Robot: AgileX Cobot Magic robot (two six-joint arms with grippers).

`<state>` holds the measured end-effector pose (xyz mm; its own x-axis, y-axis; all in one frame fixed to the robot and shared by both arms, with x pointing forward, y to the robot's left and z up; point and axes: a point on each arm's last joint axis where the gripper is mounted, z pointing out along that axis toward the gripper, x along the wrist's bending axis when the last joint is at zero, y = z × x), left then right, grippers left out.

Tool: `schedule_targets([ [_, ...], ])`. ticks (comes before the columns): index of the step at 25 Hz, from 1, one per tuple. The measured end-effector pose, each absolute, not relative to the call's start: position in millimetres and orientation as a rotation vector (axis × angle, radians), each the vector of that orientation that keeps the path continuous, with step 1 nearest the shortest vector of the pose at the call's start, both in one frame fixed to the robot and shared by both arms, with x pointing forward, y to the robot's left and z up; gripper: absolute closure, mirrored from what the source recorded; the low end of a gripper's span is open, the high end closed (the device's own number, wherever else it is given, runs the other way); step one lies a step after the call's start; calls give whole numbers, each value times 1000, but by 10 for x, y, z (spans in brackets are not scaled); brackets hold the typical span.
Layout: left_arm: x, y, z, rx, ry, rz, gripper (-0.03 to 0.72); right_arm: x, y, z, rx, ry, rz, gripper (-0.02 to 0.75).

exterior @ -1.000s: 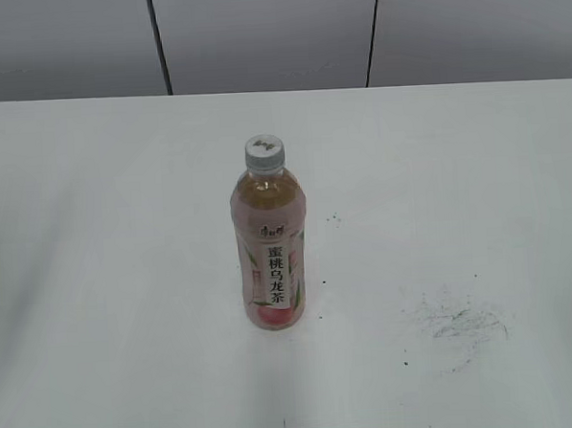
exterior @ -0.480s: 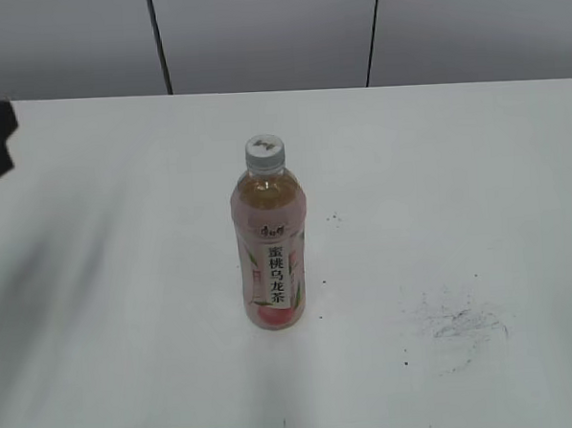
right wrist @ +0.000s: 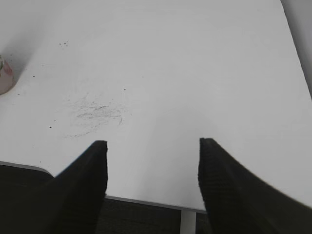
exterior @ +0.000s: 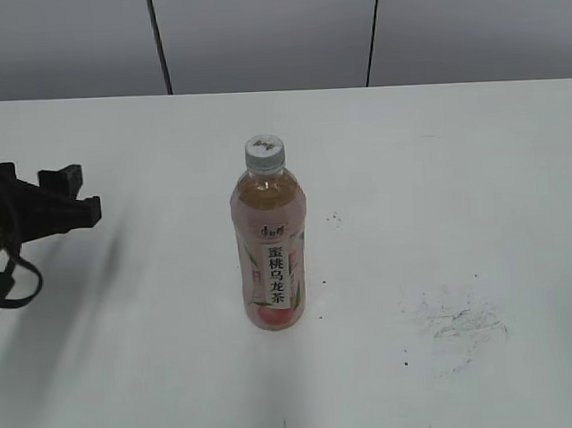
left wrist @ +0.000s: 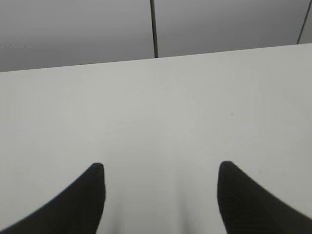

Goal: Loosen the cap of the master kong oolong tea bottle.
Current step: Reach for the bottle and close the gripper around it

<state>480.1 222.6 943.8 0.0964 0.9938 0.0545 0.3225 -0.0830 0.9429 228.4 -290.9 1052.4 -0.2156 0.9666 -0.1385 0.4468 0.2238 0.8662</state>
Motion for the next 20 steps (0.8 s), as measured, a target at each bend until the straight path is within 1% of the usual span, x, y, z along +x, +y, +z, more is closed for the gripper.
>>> schedule_targets([
  [3,4885,2206,9291,1475,1336,1045,251,2284,-2909,10524,1313,1783,921,289],
  [7,4955,2160,9169,1395,1253,1074,251,2284,-2909,10524,1313,1783,921,289],
  [9,4966,2152,9125,1386,1240,1078,251,2284,-2909,10524,1313,1783,921,289],
  [12,4967,2121,9103,1402,1209,1062,251,2284,-2909,10524,1313,1783,921,289],
  [14,4924,2076,9091,1449,1139,1028,251,2284,-2909,10524,1313,1783,921,289],
  [18,4735,1977,9001,1587,992,891,249,2284,-2909,10524,1313,1783,921,289],
  [20,4632,1945,8955,1625,958,804,231,2284,-2909,10524,1313,1783,921,289],
])
